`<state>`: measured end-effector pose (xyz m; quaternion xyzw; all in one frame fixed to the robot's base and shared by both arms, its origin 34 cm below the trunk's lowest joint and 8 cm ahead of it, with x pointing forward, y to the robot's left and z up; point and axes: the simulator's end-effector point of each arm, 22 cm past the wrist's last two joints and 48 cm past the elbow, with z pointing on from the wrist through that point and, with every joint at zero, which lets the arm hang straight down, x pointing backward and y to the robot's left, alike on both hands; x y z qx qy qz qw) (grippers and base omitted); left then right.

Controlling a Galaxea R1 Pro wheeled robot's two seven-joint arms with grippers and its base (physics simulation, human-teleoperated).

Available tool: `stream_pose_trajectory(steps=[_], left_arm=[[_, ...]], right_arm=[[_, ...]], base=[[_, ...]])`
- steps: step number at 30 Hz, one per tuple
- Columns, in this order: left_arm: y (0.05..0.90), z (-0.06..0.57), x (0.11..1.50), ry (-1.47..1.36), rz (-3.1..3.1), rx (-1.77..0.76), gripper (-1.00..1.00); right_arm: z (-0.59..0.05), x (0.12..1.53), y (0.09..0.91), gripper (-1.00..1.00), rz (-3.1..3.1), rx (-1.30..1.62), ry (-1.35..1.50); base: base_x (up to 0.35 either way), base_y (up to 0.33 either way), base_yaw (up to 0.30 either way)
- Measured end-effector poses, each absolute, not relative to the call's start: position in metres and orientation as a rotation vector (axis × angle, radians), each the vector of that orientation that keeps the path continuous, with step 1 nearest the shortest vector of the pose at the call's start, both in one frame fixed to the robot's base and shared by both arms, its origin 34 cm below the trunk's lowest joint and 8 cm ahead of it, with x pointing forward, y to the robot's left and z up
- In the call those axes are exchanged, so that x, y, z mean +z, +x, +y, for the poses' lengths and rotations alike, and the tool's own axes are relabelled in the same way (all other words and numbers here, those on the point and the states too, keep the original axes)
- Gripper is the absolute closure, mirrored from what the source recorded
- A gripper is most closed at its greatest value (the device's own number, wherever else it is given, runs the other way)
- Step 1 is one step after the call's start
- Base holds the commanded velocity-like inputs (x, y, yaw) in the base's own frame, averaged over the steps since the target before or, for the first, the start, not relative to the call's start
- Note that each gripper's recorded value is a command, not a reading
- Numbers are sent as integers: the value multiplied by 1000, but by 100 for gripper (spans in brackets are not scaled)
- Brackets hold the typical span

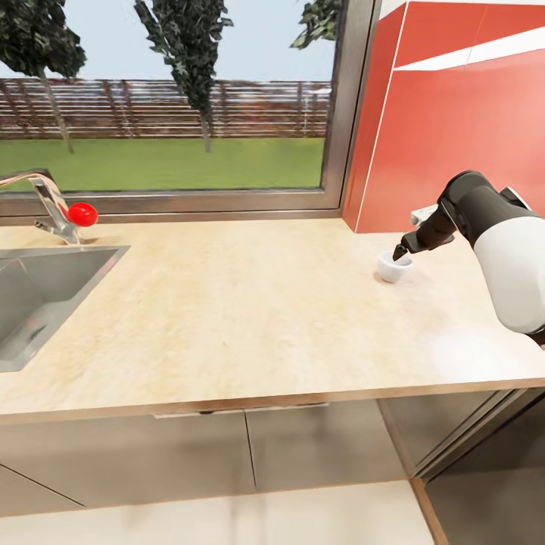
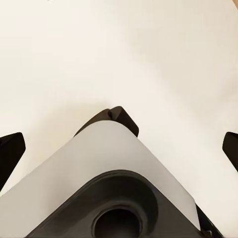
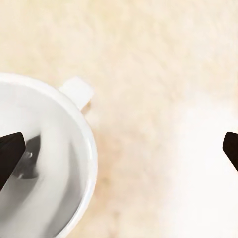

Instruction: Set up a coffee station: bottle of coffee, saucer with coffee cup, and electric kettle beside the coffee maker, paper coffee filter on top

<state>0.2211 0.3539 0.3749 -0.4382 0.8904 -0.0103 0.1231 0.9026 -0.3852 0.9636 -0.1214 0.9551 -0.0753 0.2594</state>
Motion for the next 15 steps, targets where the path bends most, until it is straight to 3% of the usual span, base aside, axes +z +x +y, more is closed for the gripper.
stream_pose_trajectory(steps=[15], left_arm=[[220,354,365,-1278,2597,-30,-100]], right_arm=[[-385,954,902,-100,2587,-205,-329]], base=[[0,0,0]])
